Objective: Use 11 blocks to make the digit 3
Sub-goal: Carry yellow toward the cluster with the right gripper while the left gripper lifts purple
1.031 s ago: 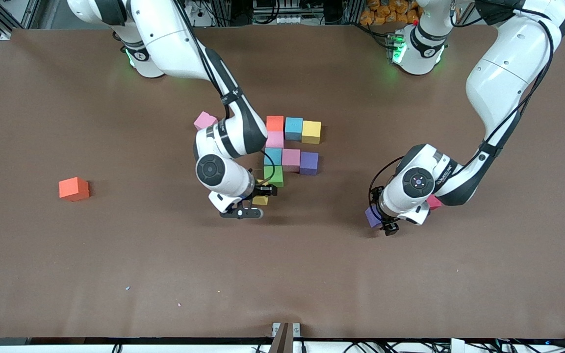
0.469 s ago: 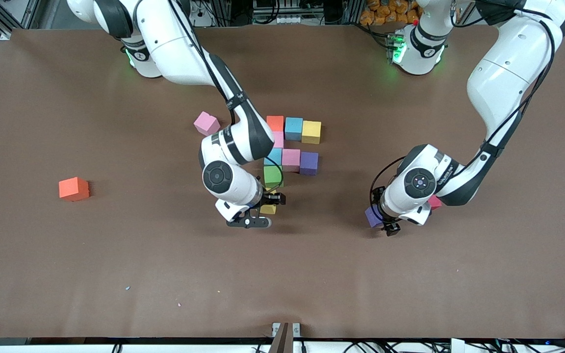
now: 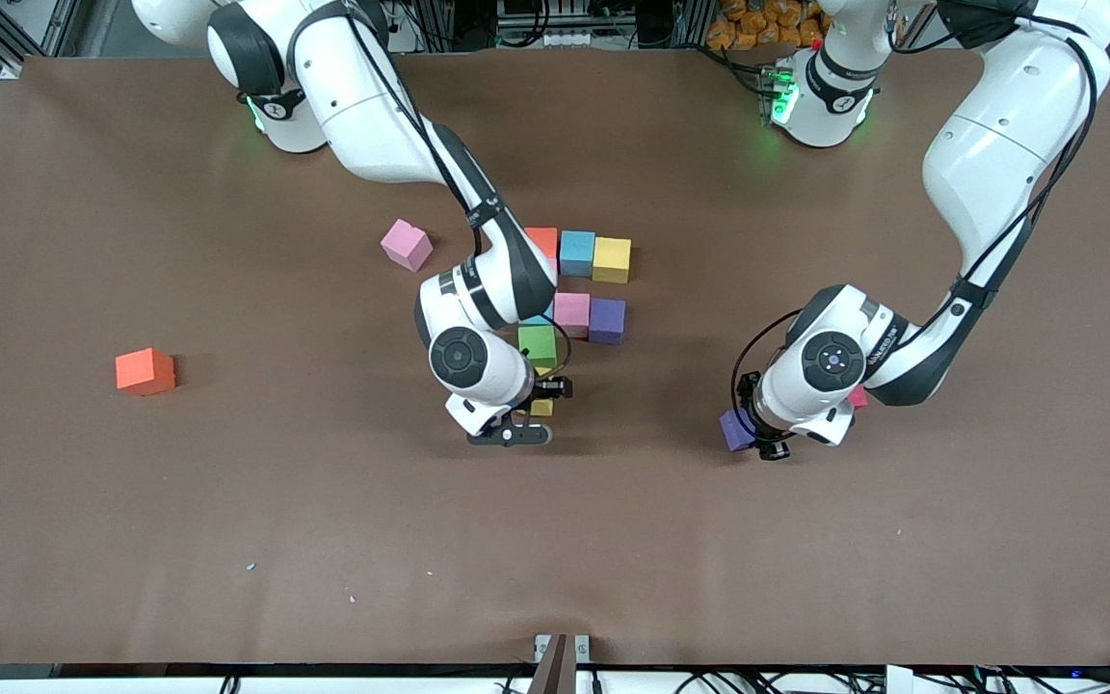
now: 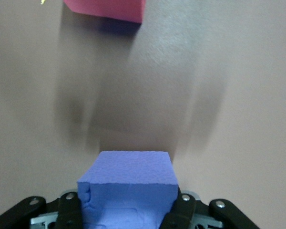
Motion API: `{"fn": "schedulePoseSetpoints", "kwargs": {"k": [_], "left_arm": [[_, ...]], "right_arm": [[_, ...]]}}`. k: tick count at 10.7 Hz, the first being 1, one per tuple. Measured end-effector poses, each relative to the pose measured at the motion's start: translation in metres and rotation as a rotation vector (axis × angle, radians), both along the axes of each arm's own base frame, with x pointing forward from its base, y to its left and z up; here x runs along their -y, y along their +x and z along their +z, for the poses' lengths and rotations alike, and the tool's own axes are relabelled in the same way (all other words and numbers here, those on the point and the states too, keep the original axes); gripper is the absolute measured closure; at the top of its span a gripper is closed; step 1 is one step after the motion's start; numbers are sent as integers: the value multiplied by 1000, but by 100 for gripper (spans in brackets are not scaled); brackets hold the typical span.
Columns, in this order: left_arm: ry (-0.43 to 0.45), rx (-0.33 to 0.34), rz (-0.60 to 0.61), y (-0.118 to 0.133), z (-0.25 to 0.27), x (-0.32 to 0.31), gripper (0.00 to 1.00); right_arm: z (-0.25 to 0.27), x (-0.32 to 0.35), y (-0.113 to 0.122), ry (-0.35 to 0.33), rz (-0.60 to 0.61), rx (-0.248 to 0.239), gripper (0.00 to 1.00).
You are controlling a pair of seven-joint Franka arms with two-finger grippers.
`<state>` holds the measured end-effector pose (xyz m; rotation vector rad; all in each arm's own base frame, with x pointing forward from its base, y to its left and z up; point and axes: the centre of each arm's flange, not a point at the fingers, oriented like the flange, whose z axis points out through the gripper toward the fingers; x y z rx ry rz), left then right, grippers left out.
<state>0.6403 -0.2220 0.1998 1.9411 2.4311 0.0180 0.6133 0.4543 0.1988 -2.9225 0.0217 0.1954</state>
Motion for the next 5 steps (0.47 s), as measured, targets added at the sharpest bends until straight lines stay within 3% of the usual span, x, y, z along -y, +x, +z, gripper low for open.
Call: {"fn": "schedulePoseSetpoints", "kwargs": {"k": [5], "left_arm": [[2, 46, -195, 5, 25, 11, 41]], "right_arm": [[-10, -1, -1, -16, -42, -19, 45]]}}
